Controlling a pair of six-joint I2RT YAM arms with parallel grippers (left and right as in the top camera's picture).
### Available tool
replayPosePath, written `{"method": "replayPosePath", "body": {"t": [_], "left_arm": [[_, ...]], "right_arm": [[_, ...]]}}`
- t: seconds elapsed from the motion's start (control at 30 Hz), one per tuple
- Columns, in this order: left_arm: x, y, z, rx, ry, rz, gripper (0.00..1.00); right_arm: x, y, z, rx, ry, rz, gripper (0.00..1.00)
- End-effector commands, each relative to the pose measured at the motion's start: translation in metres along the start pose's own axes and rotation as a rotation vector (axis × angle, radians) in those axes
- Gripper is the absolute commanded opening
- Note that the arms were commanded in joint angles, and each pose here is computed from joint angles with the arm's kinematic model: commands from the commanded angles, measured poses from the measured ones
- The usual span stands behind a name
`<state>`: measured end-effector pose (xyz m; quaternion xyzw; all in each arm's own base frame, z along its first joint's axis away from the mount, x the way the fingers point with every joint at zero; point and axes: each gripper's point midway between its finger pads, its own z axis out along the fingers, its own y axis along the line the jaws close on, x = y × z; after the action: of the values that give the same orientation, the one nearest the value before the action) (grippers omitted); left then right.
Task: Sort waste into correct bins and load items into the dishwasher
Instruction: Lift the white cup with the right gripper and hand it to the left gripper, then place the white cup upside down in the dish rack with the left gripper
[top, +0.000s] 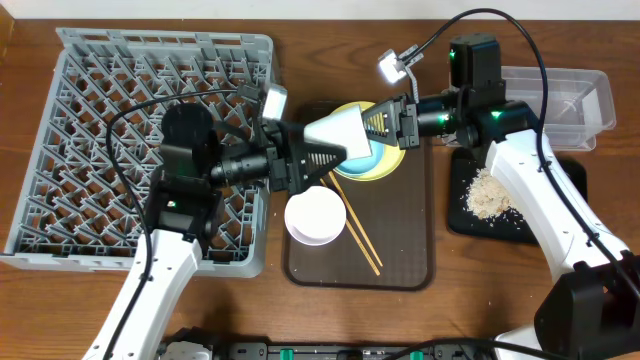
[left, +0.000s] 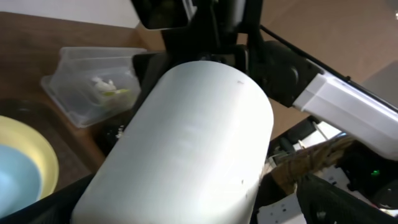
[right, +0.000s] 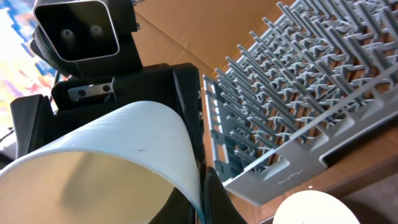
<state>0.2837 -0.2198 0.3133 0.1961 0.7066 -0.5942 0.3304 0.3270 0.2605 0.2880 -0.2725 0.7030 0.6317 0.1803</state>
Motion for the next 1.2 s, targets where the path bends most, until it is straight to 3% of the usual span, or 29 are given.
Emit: {"method": "replayPosePath", "body": {"t": [0.0,0.3,0.63,0.93,1.07,1.17], "left_arm": [[0.001,-0.015,0.005,0.050,0.023,0.002,1.00],[-0.006,-0.029,0.009,0.091,0.005,0.059,0.86],[-0.007,-0.030,0.009,0.095,0.002,0.070,0.81],[-0.007,-0.030,0.009,0.095,0.001,0.070,0.64],[-0.007,-0.030,0.009,0.095,0.001,0.070,0.58],[-0.007,-0.030,0.009,0.094,0.000,0.082,0.57]], "right_arm": [[0.003,0.002,0.005,-0.023,0.015,0.019,0.01],[0.003,0.003,0.006,-0.024,0.017,0.020,0.02],[0.005,0.005,0.010,-0.031,0.027,0.018,0.03],[0.005,0.005,0.011,-0.029,0.028,0.018,0.04],[0.006,0.006,0.013,-0.032,0.032,0.017,0.07],[0.006,0.005,0.012,-0.030,0.030,0.018,0.18]]}}
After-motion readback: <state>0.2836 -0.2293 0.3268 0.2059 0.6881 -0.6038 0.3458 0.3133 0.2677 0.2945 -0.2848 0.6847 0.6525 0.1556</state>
